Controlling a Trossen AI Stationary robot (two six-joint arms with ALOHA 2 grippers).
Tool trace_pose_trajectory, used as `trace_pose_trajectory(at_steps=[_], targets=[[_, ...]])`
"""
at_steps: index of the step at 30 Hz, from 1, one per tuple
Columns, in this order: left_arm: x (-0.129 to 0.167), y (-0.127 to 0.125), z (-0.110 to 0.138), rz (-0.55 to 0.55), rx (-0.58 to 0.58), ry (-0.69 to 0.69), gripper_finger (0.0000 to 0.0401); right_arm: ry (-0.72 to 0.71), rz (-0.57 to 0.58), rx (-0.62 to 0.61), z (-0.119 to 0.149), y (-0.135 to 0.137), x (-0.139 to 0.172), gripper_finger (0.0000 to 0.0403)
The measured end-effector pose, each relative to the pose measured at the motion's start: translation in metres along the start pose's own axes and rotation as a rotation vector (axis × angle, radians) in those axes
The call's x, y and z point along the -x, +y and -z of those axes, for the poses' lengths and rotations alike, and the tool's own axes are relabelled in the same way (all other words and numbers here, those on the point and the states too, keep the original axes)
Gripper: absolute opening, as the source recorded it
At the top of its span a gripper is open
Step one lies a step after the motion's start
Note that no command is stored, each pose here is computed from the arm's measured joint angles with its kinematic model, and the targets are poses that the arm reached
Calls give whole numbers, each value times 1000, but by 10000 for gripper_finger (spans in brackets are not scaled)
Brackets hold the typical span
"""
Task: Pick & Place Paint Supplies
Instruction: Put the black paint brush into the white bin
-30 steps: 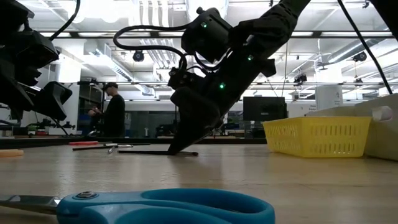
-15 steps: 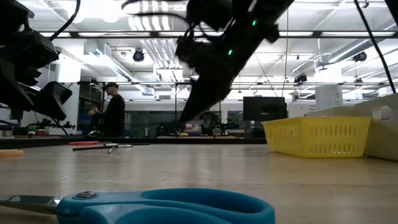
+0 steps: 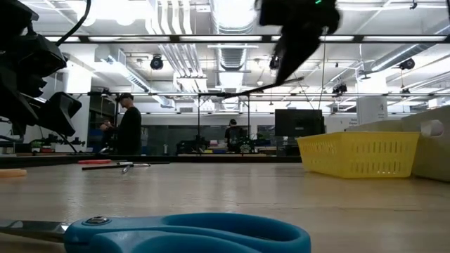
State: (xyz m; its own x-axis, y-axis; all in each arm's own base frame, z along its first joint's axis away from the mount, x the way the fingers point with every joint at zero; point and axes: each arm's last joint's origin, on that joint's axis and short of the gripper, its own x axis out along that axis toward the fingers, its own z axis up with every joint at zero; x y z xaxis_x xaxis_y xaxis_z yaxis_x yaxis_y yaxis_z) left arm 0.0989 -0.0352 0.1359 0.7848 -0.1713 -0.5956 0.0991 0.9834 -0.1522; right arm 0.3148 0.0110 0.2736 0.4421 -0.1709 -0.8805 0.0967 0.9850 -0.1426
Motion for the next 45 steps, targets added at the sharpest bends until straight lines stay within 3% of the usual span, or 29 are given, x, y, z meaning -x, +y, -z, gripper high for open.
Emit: trace_pose_trajectory(at_steps=[10, 19, 30, 45], targets=[[0, 0, 0, 0, 0, 0, 300, 155, 106, -116, 55, -18, 73, 16], [0, 0, 0, 0, 0, 0, 300, 191, 127, -265, 114, -18, 97, 16], [0, 0, 0, 0, 0, 0, 300, 244, 107, -424, 171, -11, 90, 16], [0, 0, 0, 0, 0, 0, 300, 259, 187, -445, 201, 2, 36, 16]])
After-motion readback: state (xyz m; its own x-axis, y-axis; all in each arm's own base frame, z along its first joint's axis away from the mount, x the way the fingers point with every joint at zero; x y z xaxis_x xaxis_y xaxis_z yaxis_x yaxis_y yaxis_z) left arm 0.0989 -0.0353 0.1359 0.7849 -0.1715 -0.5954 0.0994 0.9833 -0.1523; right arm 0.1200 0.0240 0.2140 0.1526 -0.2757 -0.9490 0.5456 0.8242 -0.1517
